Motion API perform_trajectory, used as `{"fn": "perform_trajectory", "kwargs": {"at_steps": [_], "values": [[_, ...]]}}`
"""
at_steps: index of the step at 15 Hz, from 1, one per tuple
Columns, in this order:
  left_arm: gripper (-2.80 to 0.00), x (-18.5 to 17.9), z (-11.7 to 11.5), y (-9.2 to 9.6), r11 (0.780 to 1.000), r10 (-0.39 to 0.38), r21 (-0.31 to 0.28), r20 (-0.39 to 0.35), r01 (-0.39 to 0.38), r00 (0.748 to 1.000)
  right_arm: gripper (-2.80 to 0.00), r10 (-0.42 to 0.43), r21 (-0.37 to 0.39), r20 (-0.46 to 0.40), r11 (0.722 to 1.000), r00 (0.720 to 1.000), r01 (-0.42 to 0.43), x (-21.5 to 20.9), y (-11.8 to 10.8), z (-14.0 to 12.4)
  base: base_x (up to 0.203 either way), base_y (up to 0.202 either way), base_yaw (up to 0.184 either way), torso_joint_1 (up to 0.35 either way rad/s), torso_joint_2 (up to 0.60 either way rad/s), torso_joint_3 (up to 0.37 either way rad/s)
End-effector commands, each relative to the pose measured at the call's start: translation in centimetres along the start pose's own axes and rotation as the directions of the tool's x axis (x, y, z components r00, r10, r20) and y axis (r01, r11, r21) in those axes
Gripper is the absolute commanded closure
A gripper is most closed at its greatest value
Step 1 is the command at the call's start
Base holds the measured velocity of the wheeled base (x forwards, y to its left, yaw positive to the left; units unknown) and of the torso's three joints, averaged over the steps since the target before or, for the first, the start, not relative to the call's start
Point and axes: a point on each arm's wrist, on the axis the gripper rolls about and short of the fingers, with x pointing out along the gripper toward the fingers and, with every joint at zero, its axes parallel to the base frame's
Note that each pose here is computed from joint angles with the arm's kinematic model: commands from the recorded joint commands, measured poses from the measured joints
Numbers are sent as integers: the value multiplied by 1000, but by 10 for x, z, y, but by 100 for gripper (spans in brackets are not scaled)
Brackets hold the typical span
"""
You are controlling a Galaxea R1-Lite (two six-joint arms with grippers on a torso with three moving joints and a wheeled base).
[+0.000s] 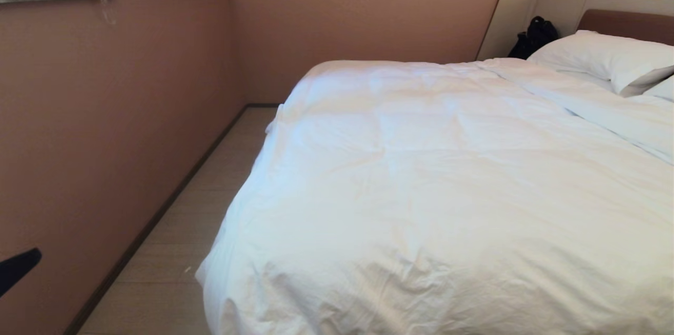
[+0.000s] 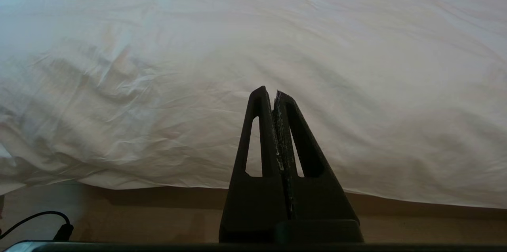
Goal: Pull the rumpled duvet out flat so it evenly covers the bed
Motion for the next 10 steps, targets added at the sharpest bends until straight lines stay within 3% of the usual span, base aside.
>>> {"fn": "perform_trajectory", "kwargs": {"at_steps": [1, 4, 7, 10], "values": [[0, -44, -16, -7, 999, -18, 34, 116, 14, 993, 0, 1, -1, 0, 1000, 1000, -1, 0, 0, 0, 0, 0, 0, 0, 0, 0], [0, -68, -33, -9, 989, 1, 145, 154, -24, 988, 0, 1, -1, 0, 1000, 1000, -1, 0, 0, 0, 0, 0, 0, 0, 0, 0], [0, -69, -34, -8, 986, 38, 153, 165, -63, 986, 0, 1, -1, 0, 1000, 1000, -1, 0, 0, 0, 0, 0, 0, 0, 0, 0], [0, -75, -35, -7, 982, -26, 188, 182, -9, 983, 0, 1, -1, 0, 1000, 1000, -1, 0, 0, 0, 0, 0, 0, 0, 0, 0]]}}
